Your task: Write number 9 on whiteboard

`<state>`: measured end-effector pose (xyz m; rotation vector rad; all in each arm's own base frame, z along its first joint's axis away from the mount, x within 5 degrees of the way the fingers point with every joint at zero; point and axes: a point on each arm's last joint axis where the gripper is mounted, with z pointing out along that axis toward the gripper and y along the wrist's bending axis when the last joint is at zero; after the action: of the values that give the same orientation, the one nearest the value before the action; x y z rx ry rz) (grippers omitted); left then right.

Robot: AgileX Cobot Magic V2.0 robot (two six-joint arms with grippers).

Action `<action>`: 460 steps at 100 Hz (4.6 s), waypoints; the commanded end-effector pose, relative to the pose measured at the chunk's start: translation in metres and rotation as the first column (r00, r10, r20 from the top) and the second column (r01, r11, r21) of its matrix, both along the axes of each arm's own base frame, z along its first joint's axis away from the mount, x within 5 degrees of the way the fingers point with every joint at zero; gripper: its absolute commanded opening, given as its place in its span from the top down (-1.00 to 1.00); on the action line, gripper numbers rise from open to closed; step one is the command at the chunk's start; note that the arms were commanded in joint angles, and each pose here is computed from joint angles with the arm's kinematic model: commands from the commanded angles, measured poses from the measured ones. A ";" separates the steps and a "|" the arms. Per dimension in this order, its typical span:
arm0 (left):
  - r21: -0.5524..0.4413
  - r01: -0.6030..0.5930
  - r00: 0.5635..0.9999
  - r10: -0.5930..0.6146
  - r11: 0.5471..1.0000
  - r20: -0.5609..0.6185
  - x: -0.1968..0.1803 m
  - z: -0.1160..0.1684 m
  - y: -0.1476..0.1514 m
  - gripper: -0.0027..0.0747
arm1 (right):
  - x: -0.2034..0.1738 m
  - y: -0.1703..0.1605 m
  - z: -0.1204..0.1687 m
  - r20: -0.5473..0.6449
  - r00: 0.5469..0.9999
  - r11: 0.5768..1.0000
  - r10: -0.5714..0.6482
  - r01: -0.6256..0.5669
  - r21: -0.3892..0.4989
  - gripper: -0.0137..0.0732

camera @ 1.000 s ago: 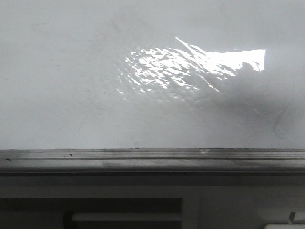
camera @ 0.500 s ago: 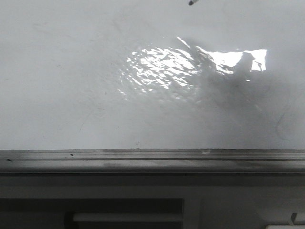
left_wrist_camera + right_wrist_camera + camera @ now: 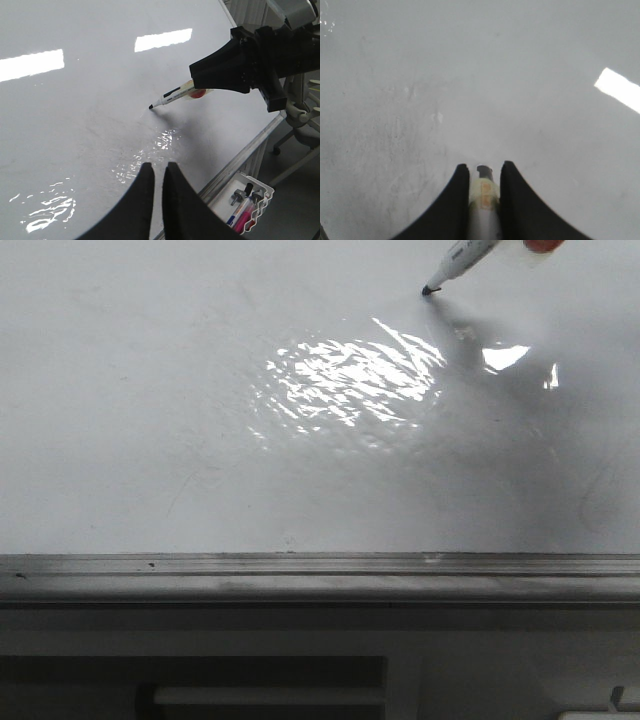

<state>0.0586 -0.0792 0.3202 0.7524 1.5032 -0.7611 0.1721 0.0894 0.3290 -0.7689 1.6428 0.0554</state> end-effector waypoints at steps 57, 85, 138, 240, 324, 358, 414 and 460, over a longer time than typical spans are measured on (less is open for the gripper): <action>-0.054 -0.018 1.000 0.018 0.998 -0.006 0.001 0.010 0.001 0.92 | 0.001 -0.002 -0.001 -0.098 0.995 0.999 -0.021 0.017 -0.044 0.78; -0.054 -0.018 1.000 0.018 0.998 -0.006 0.001 0.010 0.001 0.92 | 0.009 -0.015 0.026 -0.041 0.995 0.995 -0.094 0.093 -0.021 0.78; -0.053 -0.018 1.000 0.018 0.998 -0.004 0.001 0.010 0.001 0.92 | -0.004 -0.015 -0.001 -0.363 0.927 0.994 -0.097 0.075 -0.075 0.78; 0.171 0.152 0.982 -0.129 0.973 -0.138 0.034 -0.008 -0.035 0.08 | -0.049 0.028 0.041 -0.264 0.925 0.954 0.275 -0.296 -0.044 0.78; 0.275 0.540 0.841 -0.514 0.795 -0.167 0.061 -0.037 -0.113 0.16 | -0.062 0.090 0.028 -0.240 0.825 0.840 0.512 -0.540 -0.062 0.78; 0.257 0.543 0.839 -0.504 0.799 -0.205 0.064 -0.042 -0.117 0.98 | -0.063 0.090 0.026 -0.254 0.821 0.838 0.511 -0.542 -0.066 0.78; 0.247 0.526 0.844 -0.466 0.814 -0.264 0.064 -0.050 -0.114 0.98 | -0.063 0.062 0.054 -0.085 0.881 0.884 0.466 -0.467 0.009 -0.45; 0.170 0.004 0.908 0.067 0.986 -0.414 0.104 -0.051 -0.101 0.99 | -0.082 -0.008 0.086 0.080 0.963 0.960 0.258 -0.264 0.094 0.83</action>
<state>0.1511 -0.1841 0.2566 0.9819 1.9326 -0.8294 0.0909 0.0875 0.3998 -0.9623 1.5000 0.3069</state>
